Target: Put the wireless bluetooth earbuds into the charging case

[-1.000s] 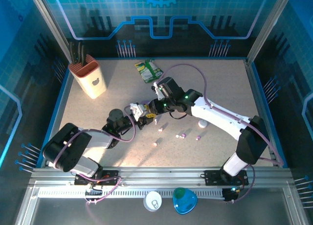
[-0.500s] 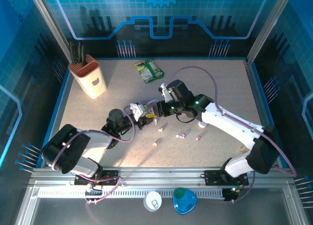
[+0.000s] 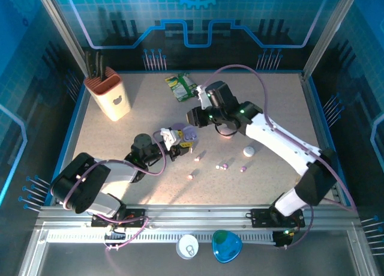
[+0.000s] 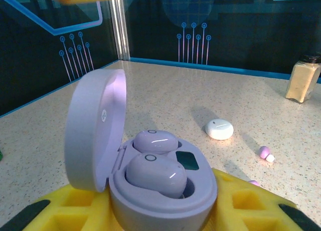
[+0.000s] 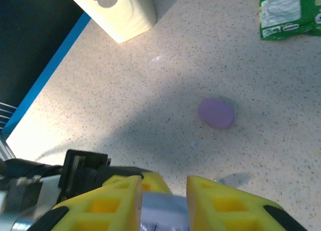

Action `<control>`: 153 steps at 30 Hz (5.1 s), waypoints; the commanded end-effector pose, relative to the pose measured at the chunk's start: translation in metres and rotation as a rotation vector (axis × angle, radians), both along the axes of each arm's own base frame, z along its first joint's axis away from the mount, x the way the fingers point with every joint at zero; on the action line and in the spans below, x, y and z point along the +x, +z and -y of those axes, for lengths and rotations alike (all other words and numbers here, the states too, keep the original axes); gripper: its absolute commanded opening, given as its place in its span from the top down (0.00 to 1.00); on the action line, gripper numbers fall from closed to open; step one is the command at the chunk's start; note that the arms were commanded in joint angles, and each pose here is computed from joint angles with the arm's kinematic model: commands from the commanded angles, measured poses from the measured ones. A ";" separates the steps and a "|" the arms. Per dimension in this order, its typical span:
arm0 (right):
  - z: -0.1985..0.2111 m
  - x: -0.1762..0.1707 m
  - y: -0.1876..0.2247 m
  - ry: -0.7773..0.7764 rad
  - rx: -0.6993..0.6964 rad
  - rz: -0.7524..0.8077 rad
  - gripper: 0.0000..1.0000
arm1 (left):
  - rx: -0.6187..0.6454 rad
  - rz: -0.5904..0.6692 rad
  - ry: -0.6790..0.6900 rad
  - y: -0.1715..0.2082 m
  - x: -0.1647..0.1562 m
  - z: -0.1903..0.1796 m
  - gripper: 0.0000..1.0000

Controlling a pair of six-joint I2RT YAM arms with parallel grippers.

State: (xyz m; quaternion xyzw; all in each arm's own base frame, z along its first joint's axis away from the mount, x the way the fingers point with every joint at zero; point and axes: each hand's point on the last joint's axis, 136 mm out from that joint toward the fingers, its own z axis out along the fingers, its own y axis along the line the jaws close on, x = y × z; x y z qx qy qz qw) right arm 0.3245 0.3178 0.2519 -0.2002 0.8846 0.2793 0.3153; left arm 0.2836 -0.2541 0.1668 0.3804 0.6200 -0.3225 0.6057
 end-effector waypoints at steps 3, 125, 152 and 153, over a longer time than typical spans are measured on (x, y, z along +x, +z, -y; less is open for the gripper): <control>-0.009 0.005 -0.022 0.069 -0.067 -0.064 0.70 | -0.040 0.047 0.000 0.024 0.000 0.001 0.78; 0.122 0.003 -0.074 -0.246 0.324 -0.188 0.30 | 0.796 -0.377 -0.050 -0.095 0.113 -0.084 0.01; 0.152 -0.012 -0.078 -0.306 0.406 -0.202 0.32 | 0.819 -0.434 -0.231 -0.132 0.128 -0.067 0.23; 0.153 -0.012 -0.078 -0.311 0.404 -0.202 0.32 | 0.832 -0.437 -0.237 -0.134 0.127 -0.068 0.23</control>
